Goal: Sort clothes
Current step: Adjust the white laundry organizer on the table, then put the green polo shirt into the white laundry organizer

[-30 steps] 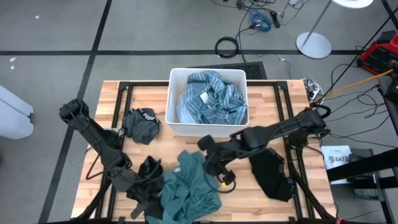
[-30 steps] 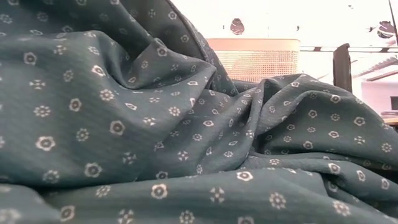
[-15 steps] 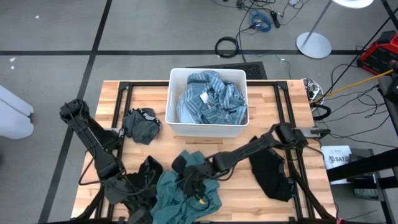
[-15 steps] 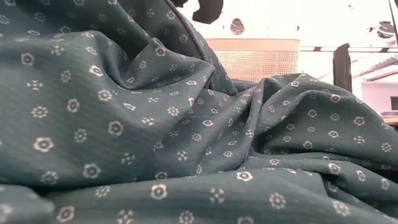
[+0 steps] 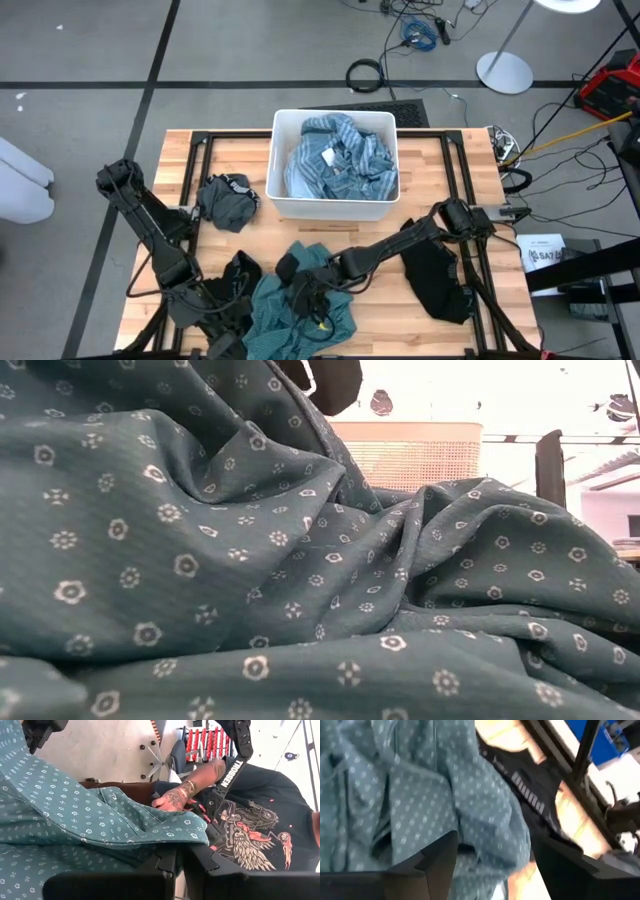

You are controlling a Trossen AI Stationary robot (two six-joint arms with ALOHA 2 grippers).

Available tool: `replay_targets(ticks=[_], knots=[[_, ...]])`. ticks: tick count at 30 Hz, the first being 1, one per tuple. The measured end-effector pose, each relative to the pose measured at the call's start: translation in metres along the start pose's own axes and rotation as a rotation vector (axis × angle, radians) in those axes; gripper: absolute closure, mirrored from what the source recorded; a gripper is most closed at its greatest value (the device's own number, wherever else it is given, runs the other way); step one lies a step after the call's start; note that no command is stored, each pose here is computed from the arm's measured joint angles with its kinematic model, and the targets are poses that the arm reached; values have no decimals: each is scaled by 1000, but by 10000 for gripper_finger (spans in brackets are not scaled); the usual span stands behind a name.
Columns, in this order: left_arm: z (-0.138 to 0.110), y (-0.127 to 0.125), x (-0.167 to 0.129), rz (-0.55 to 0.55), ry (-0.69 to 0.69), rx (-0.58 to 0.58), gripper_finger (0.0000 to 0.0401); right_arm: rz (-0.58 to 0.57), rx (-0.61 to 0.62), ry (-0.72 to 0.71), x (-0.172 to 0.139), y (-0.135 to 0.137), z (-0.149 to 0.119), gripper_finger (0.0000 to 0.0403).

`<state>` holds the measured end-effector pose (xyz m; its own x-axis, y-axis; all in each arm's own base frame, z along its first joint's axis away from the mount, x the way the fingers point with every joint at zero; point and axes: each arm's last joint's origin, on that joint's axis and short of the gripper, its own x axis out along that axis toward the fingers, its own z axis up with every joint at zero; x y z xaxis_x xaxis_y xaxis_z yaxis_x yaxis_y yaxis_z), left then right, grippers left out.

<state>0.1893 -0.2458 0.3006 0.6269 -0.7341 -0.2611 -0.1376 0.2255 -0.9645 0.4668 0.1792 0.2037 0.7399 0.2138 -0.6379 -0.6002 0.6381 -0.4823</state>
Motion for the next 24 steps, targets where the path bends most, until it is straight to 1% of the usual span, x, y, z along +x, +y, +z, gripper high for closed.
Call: replay_targets(ticks=[3, 6, 10, 12, 14, 17, 18, 21, 24], knots=[[0, 0, 0, 0, 0, 5, 379, -12, -3, -9, 10, 2, -3, 174], [0, 0, 0, 1, 0, 6, 379, -24, 6, -9, 22, 4, -10, 202], [0, 0, 0, 2, 0, 8, 379, -34, 13, -4, 28, 5, -14, 242], [0, 0, 0, 2, 0, 8, 379, -76, -1, 5, 28, 3, -13, 265], [0, 0, 0, 2, 0, 8, 379, -135, 1, 20, 27, 0, -12, 301], [1, -1, 0, -10, -27, 29, 379, -176, 43, 53, 15, -6, -8, 376], [3, -3, 0, -26, -44, 48, 379, -182, 69, 53, 8, -9, -6, 389], [9, -10, 0, -93, -112, 134, 379, -201, 185, 36, -19, -24, 3, 397], [15, -15, -2, -126, -164, 216, 379, -217, 246, 22, -48, -40, 9, 402]])
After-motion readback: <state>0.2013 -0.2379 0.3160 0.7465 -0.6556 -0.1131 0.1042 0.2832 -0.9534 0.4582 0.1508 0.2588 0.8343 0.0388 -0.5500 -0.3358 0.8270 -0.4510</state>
